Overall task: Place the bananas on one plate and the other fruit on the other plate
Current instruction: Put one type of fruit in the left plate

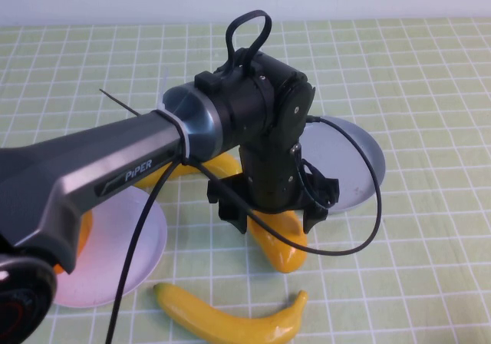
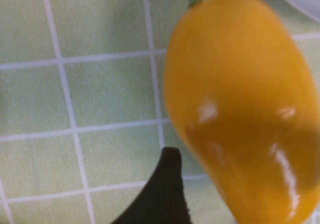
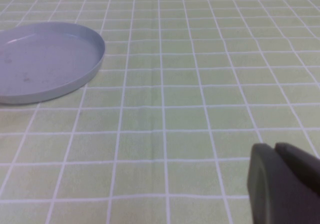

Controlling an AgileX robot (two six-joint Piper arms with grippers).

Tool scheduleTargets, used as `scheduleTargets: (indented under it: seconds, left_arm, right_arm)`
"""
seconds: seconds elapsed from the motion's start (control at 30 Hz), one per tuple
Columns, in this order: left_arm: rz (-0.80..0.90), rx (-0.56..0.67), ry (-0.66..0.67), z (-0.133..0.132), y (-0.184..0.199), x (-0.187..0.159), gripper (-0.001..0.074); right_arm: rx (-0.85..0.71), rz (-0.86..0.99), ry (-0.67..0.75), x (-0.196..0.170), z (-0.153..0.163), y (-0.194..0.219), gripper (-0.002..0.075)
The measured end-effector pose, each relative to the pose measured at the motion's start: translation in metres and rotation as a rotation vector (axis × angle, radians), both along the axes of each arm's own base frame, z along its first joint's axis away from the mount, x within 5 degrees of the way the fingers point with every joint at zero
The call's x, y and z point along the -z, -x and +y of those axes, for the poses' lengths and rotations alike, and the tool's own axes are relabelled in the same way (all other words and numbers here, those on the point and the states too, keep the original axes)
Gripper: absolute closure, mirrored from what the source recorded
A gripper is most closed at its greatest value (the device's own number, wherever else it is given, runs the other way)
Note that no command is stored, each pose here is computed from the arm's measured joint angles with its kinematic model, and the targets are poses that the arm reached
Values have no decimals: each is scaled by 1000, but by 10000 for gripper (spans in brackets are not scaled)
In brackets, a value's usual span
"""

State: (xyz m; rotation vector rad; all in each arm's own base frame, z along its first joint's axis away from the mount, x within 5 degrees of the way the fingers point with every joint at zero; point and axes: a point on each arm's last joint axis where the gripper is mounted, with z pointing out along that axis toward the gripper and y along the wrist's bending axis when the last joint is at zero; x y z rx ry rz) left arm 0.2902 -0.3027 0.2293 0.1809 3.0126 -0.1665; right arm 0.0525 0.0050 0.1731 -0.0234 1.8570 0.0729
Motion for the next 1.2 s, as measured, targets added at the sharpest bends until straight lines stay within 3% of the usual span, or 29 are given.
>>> scheduleTargets:
  seconds: [0.47,0.67,0.97,1.2]
  left_arm:
    - [-38,10,-25,1,-4,2,83]
    - [13,9,-78,-1,-7,24,83]
    - [21,21,-47,-6,-16,47,84]
    - [16,139,-62,-7,-17,51,203]
  right_arm:
    - [0,0,0,0,0,0,743]
    - [0,0,0,0,0,0,743]
    - [0,0,0,0,0,0,743]
    - [0,0,0,0,0,0,743]
